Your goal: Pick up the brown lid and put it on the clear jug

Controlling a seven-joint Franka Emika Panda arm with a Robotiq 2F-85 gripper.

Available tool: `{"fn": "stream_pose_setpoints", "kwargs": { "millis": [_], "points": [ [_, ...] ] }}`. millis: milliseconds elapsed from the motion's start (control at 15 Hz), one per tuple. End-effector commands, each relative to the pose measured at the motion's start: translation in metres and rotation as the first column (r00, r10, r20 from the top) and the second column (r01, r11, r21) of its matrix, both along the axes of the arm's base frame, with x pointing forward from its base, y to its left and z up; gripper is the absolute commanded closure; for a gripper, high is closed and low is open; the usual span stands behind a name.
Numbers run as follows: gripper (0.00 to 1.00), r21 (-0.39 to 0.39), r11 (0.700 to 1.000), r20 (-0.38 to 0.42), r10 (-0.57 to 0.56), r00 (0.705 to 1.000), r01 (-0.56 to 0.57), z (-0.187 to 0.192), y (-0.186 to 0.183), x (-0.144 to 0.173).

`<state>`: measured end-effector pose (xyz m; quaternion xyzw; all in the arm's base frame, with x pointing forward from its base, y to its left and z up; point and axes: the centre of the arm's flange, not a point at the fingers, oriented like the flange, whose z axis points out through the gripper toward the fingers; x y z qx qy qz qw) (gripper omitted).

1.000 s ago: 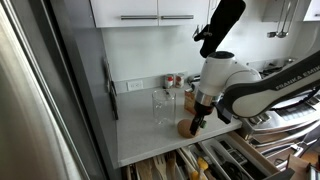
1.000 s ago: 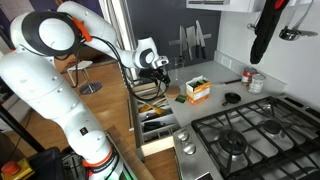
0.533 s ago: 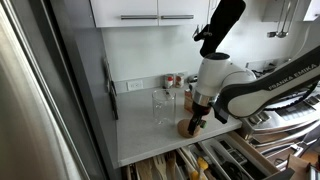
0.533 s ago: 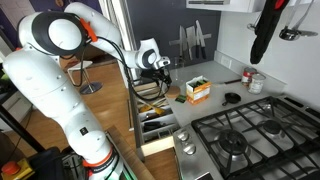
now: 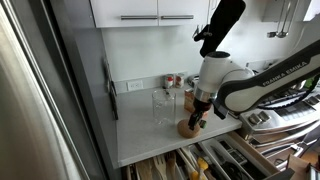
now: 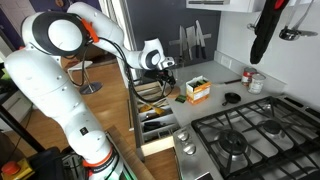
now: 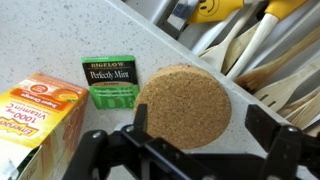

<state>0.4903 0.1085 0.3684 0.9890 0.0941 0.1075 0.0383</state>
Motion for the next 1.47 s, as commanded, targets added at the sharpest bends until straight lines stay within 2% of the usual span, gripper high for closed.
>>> {"fn": "stream_pose_setpoints", "kwargs": {
  "millis": [0, 267, 600, 1067, 1400],
  "points": [
    [0.0, -0.006, 1.0, 0.003, 0.013, 1.0, -0.013, -0.008, 0.015, 0.008],
    [0.0, -0.077, 0.996, 0.001, 0.033, 0.999, -0.033, -0.019, 0.03, 0.01],
    [0.0, -0.162, 0.986, 0.048, 0.048, 0.998, -0.04, -0.031, 0.045, 0.015],
    [0.0, -0.238, 0.969, 0.066, 0.086, 0.994, -0.068, -0.047, 0.054, 0.033],
    [0.0, -0.246, 0.966, 0.042, 0.089, 0.995, -0.076, -0.063, 0.048, 0.044]
  ]
}}
